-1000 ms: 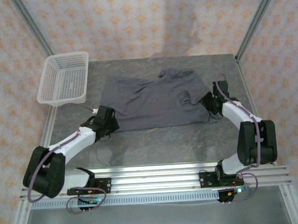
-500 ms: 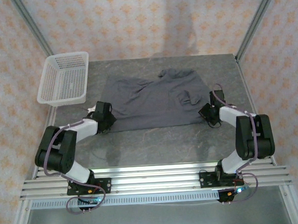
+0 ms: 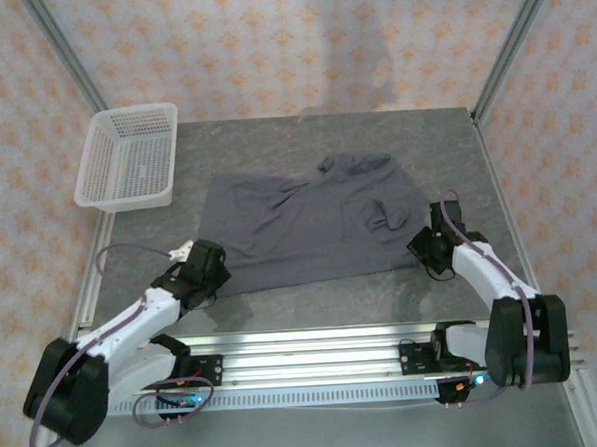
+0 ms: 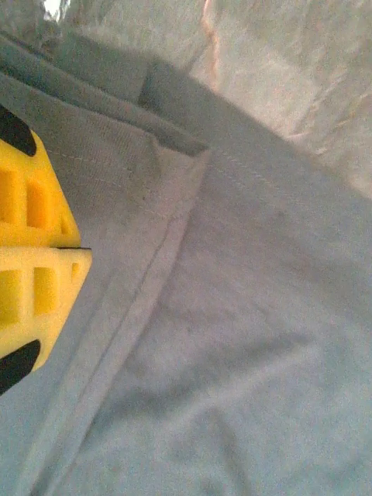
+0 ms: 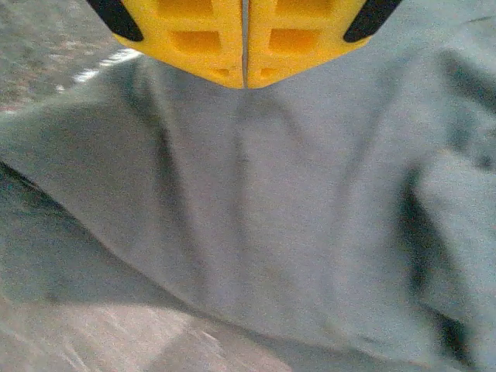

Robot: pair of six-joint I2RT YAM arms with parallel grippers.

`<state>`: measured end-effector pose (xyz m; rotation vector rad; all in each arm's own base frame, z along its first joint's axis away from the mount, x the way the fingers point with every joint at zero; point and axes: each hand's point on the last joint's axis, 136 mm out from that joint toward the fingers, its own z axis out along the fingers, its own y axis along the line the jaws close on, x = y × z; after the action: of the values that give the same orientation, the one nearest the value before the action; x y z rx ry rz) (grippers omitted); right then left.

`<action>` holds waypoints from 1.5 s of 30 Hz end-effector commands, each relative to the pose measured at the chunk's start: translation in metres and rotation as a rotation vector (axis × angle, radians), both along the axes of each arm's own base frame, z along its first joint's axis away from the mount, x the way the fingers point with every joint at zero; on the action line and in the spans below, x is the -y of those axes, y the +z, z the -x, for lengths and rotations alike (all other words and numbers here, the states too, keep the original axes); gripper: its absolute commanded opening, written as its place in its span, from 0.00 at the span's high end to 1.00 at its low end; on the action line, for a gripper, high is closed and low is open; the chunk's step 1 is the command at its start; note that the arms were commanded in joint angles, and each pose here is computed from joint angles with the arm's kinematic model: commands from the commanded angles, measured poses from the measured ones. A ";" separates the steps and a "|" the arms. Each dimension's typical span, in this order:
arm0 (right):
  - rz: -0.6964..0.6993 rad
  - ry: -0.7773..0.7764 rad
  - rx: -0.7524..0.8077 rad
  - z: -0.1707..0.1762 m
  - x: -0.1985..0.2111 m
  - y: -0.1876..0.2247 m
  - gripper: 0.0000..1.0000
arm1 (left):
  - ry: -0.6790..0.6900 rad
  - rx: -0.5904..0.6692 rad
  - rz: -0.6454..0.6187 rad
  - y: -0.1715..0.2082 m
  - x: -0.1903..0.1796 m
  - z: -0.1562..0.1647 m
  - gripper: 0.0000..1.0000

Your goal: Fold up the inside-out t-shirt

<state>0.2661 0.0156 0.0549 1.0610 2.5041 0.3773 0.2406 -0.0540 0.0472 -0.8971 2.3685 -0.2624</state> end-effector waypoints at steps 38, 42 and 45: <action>0.276 0.453 -0.092 -0.304 -0.013 -0.013 0.95 | -0.136 0.057 -0.113 0.078 -0.005 -0.124 0.42; 0.322 0.435 -0.033 -0.302 -0.005 0.023 1.00 | -0.023 0.032 -0.144 0.086 -0.032 -0.145 0.44; 0.310 0.396 0.005 -0.290 0.001 0.037 1.00 | 0.086 0.000 -0.217 0.093 -0.057 -0.161 0.46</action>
<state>0.5621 0.0293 0.0393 0.4110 2.7511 0.1188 0.3994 -0.0223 0.1364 -0.7798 2.3216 -0.1209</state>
